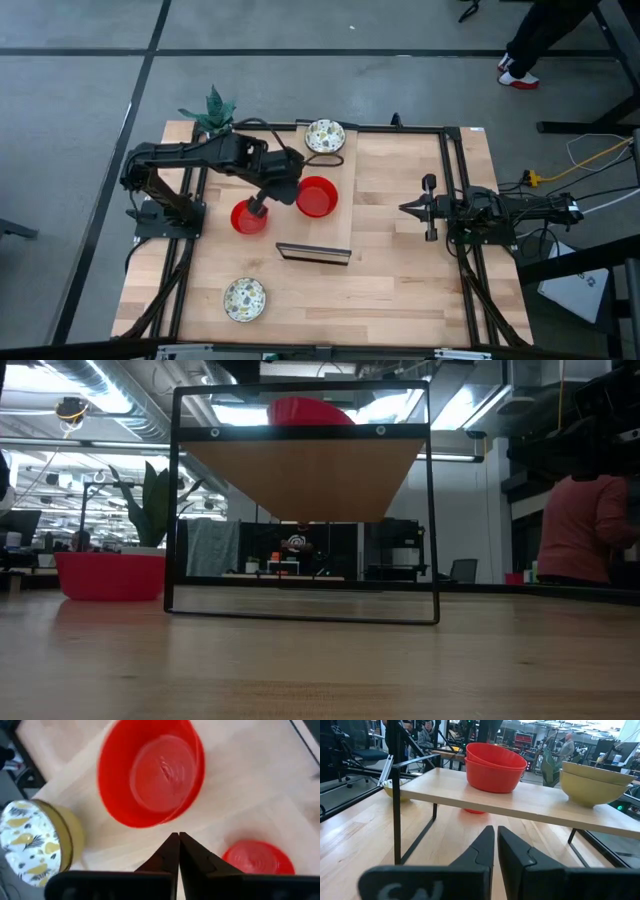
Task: Pick & Place Mini bowls
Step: Stack the top red bowl on top of the red bowl on the shelf
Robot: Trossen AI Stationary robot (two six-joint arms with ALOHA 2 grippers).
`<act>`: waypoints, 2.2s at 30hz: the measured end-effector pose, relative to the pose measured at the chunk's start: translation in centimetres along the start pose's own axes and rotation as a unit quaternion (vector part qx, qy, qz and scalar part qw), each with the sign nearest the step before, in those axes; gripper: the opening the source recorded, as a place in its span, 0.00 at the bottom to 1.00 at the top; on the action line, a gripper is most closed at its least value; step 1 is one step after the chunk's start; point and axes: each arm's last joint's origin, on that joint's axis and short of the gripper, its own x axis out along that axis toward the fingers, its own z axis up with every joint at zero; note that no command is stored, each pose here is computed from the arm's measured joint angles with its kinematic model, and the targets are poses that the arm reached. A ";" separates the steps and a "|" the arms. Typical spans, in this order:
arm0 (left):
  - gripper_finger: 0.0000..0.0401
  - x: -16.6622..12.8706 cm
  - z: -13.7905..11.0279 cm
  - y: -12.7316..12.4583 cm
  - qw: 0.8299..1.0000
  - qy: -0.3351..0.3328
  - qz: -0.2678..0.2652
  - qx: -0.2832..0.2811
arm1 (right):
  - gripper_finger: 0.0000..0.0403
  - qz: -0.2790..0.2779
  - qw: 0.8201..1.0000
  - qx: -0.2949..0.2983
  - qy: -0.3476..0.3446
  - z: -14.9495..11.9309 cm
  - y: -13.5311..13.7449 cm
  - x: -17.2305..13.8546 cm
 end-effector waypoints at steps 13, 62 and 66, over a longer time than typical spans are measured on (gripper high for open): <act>0.00 0.1 1.3 1.8 0.981 -0.109 0.082 -0.138 | 0.06 0.000 1.000 0.000 0.000 0.0 0.0 0.0; 0.00 5.1 -3.5 -3.1 0.928 -0.228 0.097 -0.278 | 0.06 0.000 1.000 0.000 0.000 0.0 0.0 0.0; 0.00 5.1 -3.5 -3.1 0.927 -0.229 0.095 -0.283 | 0.06 0.000 1.000 0.000 0.000 0.0 0.0 0.0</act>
